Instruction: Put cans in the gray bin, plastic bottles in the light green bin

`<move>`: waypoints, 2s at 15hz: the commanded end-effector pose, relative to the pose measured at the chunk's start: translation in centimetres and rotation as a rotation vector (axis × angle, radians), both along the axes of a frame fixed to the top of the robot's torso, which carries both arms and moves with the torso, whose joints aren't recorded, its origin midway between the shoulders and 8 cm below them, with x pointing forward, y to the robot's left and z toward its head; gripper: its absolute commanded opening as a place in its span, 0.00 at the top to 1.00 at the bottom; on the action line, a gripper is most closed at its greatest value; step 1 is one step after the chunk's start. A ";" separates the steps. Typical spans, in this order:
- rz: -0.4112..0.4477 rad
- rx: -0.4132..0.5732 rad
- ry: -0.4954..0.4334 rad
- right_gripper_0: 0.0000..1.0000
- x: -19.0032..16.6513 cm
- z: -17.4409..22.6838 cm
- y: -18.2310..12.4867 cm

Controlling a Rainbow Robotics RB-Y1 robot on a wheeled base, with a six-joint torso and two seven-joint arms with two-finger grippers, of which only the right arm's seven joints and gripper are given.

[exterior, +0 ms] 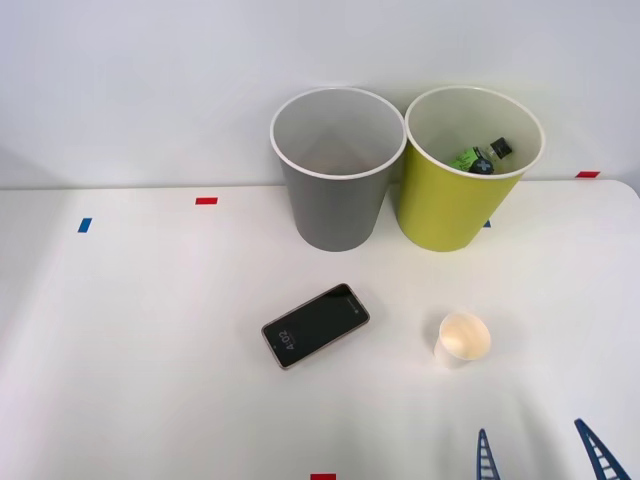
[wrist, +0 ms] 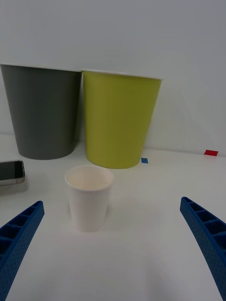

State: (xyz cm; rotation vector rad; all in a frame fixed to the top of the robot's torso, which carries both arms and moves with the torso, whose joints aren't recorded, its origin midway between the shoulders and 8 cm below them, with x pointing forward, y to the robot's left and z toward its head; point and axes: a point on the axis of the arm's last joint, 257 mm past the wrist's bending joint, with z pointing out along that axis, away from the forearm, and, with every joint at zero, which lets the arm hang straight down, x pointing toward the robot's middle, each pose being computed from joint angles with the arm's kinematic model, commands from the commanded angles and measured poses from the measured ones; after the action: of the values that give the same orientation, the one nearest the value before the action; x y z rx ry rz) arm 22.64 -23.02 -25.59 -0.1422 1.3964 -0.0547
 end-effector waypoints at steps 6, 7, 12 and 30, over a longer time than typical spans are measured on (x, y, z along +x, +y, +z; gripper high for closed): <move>0.021 -0.001 0.098 0.00 -5.3 -2.3 2.6; 0.018 -0.003 0.111 0.00 -5.5 -2.9 2.6; 0.017 -0.008 0.144 0.00 -6.0 -4.5 2.6; 0.017 -0.008 0.144 0.00 -6.0 -4.5 2.6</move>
State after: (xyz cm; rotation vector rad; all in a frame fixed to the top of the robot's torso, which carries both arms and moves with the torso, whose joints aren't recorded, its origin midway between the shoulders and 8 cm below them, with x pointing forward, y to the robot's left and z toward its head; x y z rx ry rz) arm 16.65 -20.44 -30.05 -0.1670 1.5384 -0.0370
